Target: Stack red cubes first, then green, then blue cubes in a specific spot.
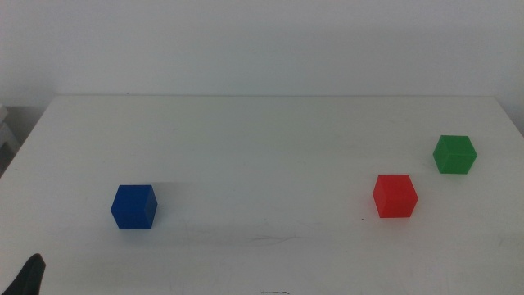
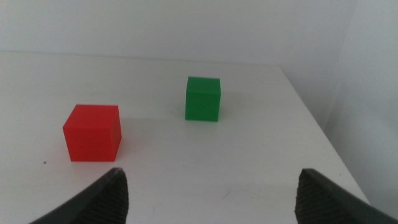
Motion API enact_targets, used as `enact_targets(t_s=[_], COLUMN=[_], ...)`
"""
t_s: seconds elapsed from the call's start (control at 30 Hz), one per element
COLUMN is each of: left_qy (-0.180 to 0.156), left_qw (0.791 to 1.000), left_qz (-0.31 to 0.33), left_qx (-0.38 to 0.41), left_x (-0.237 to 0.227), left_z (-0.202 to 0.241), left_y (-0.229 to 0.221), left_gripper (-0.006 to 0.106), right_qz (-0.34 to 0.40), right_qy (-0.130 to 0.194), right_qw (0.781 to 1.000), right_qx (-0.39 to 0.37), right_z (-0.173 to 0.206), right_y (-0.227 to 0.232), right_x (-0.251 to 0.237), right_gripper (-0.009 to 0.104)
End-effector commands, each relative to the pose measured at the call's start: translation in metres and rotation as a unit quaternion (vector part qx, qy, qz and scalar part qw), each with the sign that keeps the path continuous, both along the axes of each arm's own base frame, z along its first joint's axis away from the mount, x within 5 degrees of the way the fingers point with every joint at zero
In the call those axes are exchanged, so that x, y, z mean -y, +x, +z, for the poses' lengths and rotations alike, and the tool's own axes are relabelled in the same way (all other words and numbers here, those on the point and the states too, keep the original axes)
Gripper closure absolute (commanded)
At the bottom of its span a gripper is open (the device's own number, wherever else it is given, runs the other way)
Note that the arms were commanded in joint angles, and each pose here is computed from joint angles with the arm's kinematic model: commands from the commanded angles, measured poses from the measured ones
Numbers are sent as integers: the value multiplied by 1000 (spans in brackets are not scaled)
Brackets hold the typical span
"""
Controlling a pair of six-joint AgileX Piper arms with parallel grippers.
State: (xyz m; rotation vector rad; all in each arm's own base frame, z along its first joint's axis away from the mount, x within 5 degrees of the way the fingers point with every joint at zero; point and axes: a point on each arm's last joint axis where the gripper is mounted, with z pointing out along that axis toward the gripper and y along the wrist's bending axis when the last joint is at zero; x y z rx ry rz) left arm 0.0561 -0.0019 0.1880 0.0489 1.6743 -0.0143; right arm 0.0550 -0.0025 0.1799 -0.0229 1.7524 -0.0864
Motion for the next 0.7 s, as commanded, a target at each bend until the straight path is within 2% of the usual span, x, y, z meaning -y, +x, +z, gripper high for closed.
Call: enact_targets(t_s=[0.0,0.2,0.4,0.57,0.67], left_qy=[-7,-7,-7,-7,-7], left_qw=[999,999,999,999,999], left_qz=[-3,-3,-3,-3,-3], left_qx=[51,51,51,51,51], left_x=[0,0,0,0,0], left_z=[10,10,10,10,10], left_y=[-1,-1,-1,-1,-1], left_gripper=[7,7,7,7,7], right_qz=[2,2,4,16,43], right_qy=[-9,-2,6,27,21], right_qw=[998,1000,997,976,960], right_qx=[54,-7,-74,-217,-275], right_z=[23,68,121,145,159], right_y=[-2,-2,18,44,65], right_x=[0,0,0,-2,-8], right_gripper=[1,1,1,1,1])
